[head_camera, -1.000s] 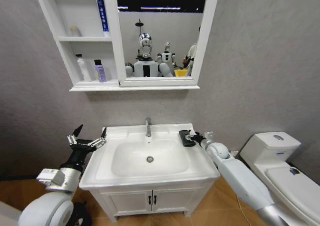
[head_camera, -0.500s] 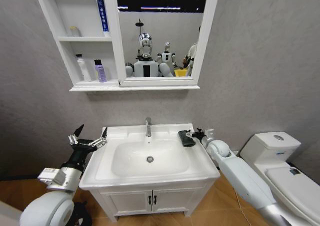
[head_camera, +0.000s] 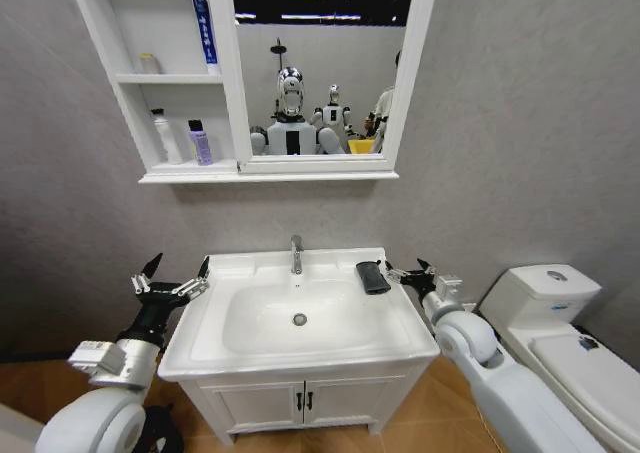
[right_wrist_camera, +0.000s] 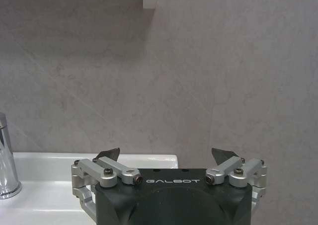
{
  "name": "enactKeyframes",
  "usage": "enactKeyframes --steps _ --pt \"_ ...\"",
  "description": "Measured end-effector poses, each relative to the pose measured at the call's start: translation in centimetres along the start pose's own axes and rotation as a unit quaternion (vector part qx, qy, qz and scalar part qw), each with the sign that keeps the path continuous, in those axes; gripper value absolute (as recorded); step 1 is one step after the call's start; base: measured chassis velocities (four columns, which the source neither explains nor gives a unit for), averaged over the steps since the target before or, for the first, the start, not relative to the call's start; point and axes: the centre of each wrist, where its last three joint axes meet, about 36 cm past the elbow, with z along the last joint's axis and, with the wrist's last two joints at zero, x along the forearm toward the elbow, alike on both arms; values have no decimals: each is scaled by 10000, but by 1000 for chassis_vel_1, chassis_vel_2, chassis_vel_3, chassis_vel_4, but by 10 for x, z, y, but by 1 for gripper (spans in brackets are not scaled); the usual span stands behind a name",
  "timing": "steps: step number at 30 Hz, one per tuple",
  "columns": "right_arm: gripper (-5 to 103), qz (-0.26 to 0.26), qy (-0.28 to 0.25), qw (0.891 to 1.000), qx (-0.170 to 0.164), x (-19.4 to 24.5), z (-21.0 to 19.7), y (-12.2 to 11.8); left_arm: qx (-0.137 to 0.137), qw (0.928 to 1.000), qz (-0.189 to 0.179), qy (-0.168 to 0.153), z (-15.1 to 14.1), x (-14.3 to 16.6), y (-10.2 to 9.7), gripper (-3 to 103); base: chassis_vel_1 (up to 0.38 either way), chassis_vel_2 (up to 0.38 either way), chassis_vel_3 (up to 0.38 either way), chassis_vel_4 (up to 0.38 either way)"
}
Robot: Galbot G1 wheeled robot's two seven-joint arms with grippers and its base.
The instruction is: Move facial cleanser and shampoo from washbasin to cabinet, then wipe washbasin with towel.
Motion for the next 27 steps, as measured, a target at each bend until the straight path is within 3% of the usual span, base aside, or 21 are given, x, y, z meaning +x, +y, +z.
enactKeyframes --steps 8,12,27 --pt "100 409 -411 9968 543 91 15 15 35 9995 -71 303 14 -4 11 100 0 0 0 0" --pt "100 474 -389 9975 345 127 11 33 -7 9990 -114 425 26 -11 19 100 0 0 0 0" --pt "100 718 -279 9964 357 141 26 40 -240 9894 -55 1429 23 6 27 100 0 0 0 0"
